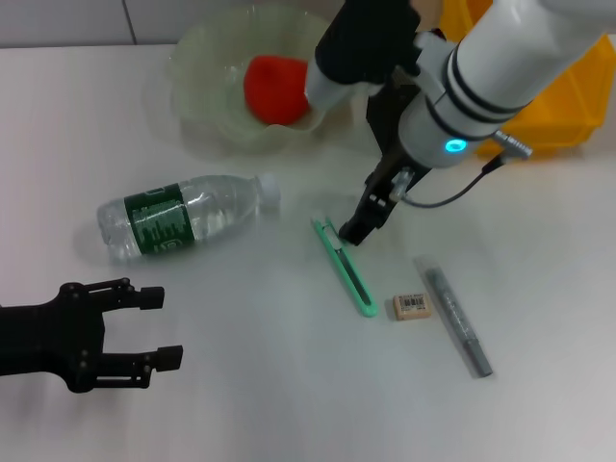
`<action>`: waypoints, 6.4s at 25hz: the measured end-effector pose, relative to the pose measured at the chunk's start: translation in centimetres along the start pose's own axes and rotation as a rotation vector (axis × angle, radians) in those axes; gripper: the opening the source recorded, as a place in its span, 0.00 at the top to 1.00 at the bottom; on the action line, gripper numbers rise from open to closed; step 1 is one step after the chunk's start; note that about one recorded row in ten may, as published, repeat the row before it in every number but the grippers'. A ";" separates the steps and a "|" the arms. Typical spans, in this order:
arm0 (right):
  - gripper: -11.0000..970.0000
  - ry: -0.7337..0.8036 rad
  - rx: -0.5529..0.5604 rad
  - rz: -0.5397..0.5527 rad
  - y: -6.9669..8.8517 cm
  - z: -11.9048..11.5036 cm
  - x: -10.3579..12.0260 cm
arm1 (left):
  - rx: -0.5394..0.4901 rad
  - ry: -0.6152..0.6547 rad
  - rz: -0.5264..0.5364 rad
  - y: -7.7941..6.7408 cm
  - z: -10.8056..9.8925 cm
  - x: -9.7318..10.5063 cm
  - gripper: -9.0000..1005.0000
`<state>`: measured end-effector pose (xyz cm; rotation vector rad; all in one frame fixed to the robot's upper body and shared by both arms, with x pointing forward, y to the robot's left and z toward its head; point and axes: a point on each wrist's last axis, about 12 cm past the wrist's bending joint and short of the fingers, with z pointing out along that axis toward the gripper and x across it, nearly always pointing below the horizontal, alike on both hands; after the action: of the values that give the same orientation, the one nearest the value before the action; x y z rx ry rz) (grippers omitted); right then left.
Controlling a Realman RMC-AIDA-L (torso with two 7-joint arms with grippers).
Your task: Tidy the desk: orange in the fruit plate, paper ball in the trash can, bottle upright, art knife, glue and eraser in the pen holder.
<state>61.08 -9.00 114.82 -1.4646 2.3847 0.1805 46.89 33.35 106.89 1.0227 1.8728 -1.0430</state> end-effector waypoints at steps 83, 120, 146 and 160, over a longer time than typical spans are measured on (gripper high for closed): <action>0.13 -0.660 0.114 0.290 -6.4 -9.9 16.4 | -0.105 -0.075 -0.031 2.2 -2.0 -2.9 0.17; 0.15 -0.933 -0.072 0.187 0.0 -8.0 27.9 | -0.290 0.546 0.456 5.9 15.0 -16.0 0.17; 0.16 -0.942 -0.083 0.225 -0.2 -7.2 27.5 | -0.296 0.714 0.537 6.4 18.2 -15.6 0.28; 0.17 -0.953 -0.081 0.220 -0.2 -7.4 27.5 | -0.332 0.582 0.488 5.4 16.9 -16.7 0.55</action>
<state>48.34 -34.32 112.21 -0.8278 1.7246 0.8247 62.18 15.47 113.30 1.5793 1.9839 -0.1416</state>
